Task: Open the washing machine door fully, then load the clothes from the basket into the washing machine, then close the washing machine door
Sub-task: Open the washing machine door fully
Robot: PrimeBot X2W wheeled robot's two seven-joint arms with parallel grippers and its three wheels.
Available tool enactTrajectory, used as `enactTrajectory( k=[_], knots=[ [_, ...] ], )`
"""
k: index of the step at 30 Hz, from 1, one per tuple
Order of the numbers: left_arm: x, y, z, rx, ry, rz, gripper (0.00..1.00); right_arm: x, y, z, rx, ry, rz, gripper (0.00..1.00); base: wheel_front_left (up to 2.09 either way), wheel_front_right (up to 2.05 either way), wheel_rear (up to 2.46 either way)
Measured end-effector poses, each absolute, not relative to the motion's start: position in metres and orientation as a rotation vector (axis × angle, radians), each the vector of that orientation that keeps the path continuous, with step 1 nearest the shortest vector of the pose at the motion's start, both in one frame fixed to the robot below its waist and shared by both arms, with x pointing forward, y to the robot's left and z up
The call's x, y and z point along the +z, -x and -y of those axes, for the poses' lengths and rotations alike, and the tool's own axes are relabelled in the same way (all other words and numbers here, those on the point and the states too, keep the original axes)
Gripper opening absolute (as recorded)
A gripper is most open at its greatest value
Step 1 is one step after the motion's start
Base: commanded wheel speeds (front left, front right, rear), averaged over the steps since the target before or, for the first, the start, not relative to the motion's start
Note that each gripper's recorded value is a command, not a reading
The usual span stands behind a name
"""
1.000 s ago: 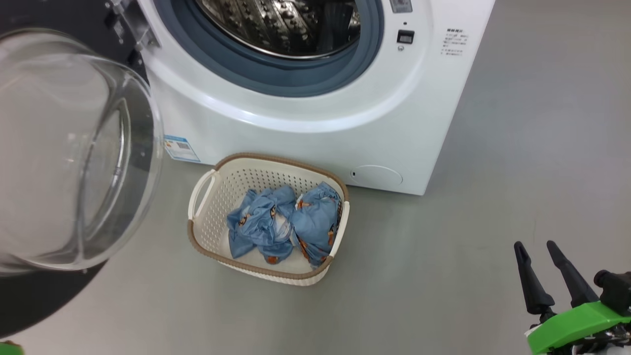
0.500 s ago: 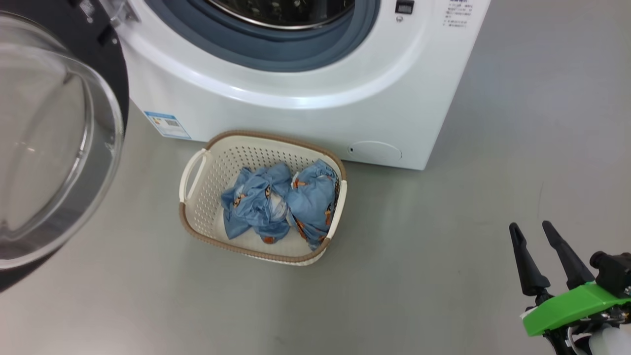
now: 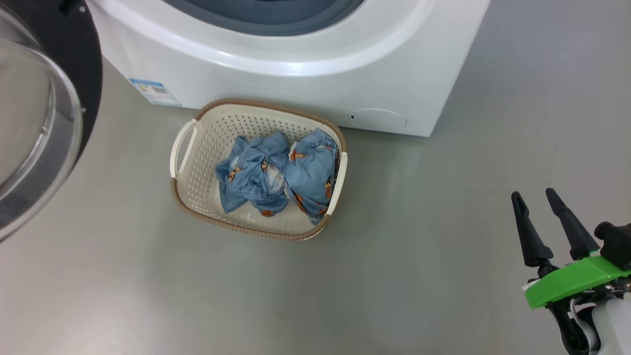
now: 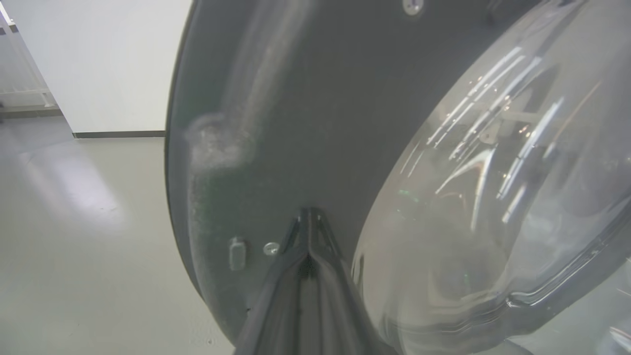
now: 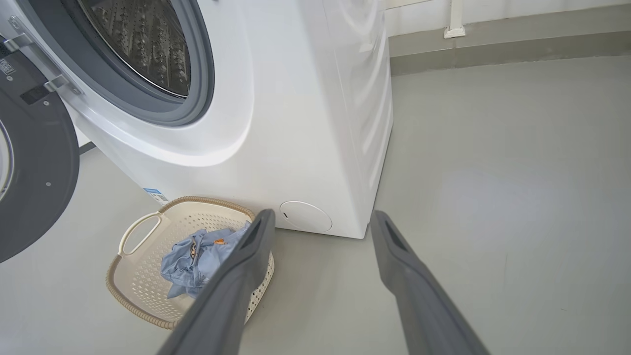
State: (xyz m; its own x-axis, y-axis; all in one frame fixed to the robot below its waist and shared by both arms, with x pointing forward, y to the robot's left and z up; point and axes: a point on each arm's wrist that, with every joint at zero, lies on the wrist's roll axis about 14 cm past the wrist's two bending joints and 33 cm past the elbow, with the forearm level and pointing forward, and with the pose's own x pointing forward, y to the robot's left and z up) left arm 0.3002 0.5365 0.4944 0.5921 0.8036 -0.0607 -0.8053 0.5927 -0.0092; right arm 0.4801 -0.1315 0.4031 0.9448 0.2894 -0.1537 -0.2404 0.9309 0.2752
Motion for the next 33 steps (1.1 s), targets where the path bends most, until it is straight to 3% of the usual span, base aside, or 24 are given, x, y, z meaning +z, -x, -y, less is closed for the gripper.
enactTrajectory(
  k=[16,33],
  knots=[
    [0.493,-0.311,-0.548,0.958,0.010,-0.088,0.00,0.392,-0.489,0.130,0.284,-0.244,-0.209,1.00,0.00,0.00,0.00],
    [0.486,-0.284,-0.499,0.873,0.101,-0.025,0.00,0.432,-0.466,0.116,0.318,-0.250,-0.149,1.00,0.00,0.00,0.00]
  ],
)
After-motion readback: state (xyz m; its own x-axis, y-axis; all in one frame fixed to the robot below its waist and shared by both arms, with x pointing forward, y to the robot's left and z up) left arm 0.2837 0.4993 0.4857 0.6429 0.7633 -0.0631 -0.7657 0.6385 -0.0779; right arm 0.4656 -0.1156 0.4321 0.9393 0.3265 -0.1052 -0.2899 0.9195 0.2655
